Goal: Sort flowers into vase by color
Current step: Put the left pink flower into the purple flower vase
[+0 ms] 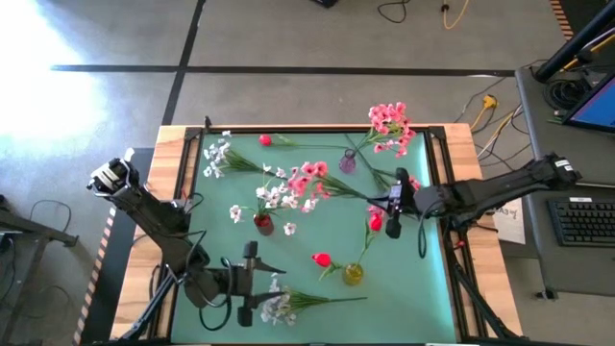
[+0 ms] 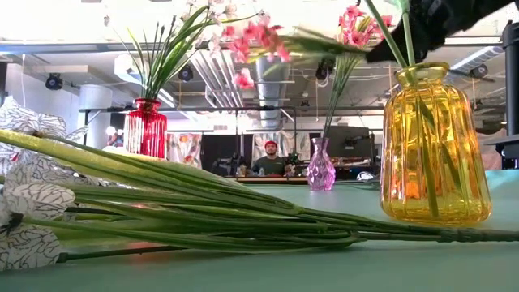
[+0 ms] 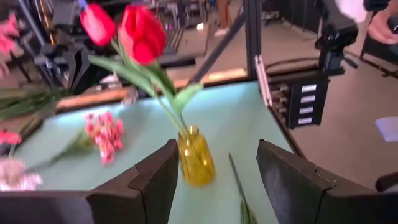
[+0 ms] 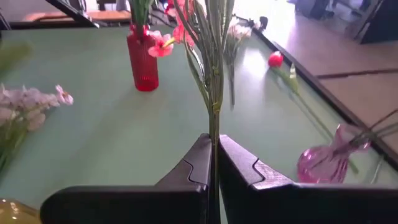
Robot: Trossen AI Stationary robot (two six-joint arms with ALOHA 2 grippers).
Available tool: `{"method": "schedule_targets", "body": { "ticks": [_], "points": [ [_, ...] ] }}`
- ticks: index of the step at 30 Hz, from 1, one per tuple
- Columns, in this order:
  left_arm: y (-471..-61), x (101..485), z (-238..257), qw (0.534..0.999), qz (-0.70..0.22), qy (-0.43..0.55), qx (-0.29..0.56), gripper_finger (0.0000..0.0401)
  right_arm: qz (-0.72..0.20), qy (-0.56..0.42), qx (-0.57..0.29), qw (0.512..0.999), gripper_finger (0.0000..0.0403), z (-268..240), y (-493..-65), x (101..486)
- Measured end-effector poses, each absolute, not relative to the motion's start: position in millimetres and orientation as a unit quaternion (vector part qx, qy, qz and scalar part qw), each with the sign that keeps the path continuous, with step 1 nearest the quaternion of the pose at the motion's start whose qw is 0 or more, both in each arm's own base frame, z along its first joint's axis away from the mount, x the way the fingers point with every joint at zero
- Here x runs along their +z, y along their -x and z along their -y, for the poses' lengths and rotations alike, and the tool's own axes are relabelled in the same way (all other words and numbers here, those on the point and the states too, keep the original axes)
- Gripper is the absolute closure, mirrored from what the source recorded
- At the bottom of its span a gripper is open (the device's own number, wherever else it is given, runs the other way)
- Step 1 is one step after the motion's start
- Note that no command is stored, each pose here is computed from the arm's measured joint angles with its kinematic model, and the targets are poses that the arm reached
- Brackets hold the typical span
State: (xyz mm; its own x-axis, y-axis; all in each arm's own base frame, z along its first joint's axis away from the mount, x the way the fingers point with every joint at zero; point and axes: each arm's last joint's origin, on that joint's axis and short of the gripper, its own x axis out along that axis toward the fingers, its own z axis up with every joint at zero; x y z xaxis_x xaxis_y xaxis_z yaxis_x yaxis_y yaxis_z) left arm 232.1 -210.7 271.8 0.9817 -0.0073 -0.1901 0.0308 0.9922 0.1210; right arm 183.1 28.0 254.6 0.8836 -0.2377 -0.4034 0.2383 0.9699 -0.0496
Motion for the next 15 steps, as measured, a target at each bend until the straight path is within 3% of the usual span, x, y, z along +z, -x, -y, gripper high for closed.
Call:
{"method": "schedule_targets", "body": {
  "ticks": [15],
  "points": [
    [-234,283,212,0.997,-0.048,-0.058,-0.013,0.0197,-0.155,0.019,-0.104,0.982,0.0390,-28,-183,319]
  ]
}}
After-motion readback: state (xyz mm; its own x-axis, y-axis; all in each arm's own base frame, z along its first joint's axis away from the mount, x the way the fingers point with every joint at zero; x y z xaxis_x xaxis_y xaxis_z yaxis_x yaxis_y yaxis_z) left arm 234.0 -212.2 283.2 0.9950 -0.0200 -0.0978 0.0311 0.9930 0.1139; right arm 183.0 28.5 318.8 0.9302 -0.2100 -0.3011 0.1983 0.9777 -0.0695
